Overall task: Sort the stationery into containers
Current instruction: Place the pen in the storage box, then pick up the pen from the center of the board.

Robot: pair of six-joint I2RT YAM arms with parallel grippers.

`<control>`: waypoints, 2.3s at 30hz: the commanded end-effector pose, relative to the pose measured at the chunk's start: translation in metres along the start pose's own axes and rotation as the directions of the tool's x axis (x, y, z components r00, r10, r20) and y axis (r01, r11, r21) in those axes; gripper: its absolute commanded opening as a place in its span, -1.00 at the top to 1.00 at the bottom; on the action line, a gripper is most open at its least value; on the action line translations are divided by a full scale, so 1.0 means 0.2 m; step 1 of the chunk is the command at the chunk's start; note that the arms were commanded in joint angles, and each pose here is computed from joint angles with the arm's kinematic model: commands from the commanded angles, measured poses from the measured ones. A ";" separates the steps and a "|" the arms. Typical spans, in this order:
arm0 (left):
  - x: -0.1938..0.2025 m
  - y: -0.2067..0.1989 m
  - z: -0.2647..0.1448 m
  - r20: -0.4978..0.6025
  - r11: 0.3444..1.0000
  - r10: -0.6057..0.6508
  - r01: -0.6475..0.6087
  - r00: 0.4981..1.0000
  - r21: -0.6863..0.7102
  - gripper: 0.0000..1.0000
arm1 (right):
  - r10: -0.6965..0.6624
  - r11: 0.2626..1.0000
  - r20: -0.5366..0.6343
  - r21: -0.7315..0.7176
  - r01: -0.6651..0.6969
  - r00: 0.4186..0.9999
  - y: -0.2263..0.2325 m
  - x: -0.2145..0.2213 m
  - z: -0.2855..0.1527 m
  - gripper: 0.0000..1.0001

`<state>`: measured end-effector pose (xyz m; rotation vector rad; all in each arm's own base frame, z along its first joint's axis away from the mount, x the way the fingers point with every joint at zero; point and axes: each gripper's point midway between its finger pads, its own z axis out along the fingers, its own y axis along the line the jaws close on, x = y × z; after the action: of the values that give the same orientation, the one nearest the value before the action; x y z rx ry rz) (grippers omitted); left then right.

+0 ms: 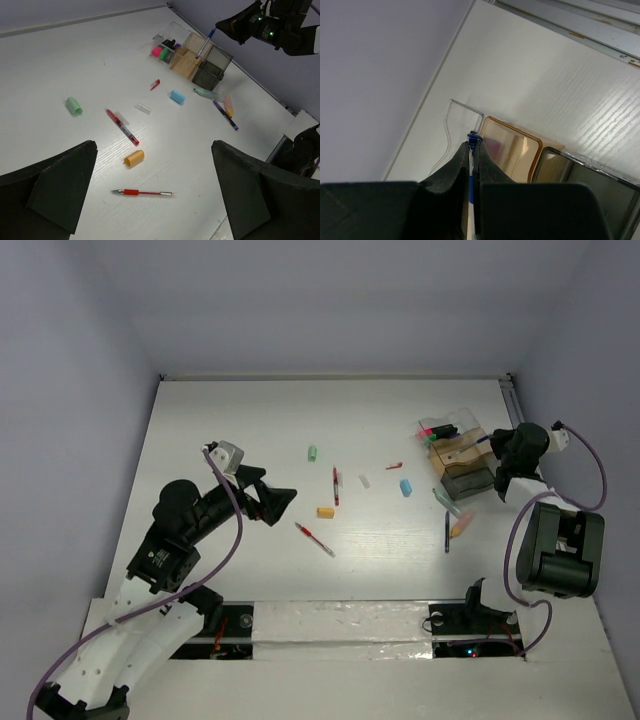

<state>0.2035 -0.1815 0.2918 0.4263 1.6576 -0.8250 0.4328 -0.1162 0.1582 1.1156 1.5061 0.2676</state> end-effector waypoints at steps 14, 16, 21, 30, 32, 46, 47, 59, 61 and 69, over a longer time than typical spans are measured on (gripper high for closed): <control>-0.08 -0.02 0.00 0.043 1.000 0.029 -0.029 0.999 0.004 -0.98 | -0.038 0.993 0.001 -0.111 0.038 0.999 0.19 0.09 0.03 0.57; -0.08 -0.02 0.01 0.041 1.000 0.029 -0.029 0.999 0.004 -0.98 | -0.059 0.993 0.002 -0.103 0.059 0.998 0.18 0.08 0.02 0.40; -0.09 -0.02 0.00 0.048 1.000 0.030 -0.030 0.998 0.002 -0.98 | -0.106 0.988 -0.001 -0.116 0.105 0.994 0.21 0.07 -0.04 0.05; -0.11 -0.03 -0.02 0.068 0.999 0.033 -0.033 0.997 0.004 -0.98 | -0.296 0.939 -0.068 -0.201 0.278 0.953 0.29 0.06 -0.31 0.38; -0.12 -0.03 -0.03 0.077 0.999 0.032 -0.033 0.996 0.005 -0.98 | -0.357 0.905 -0.145 -0.299 0.303 0.923 0.37 0.16 -0.43 0.62; -0.14 0.00 -0.05 0.094 0.999 0.026 -0.023 0.995 -0.039 -0.98 | -0.817 0.573 -0.413 -0.658 0.488 0.403 0.60 1.24 -1.04 0.47; -0.14 0.01 -0.05 0.094 0.999 0.027 -0.023 0.995 -0.045 -0.98 | -0.833 0.552 -0.419 -0.657 0.513 0.361 0.55 1.32 -1.04 0.37; -0.12 0.09 -0.03 0.075 0.991 0.013 -0.003 0.997 -0.135 -0.98 | -0.917 0.394 -0.348 -0.709 0.585 0.196 0.70 1.79 -1.05 0.27; -0.11 0.11 -0.03 0.074 0.989 0.010 0.001 0.997 -0.150 -0.98 | -0.939 0.341 -0.305 -0.762 0.551 0.160 0.73 1.84 -1.17 0.39; -0.15 0.23 -0.07 0.105 0.958 0.001 0.029 0.994 -0.284 -0.98 | -0.981 0.162 -0.191 -0.914 0.373 -0.042 0.59 1.97 -1.64 0.30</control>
<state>0.2258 -0.1508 0.2814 0.2554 1.7128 -0.6415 0.2909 0.3577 0.0624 -0.7016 2.4260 0.3651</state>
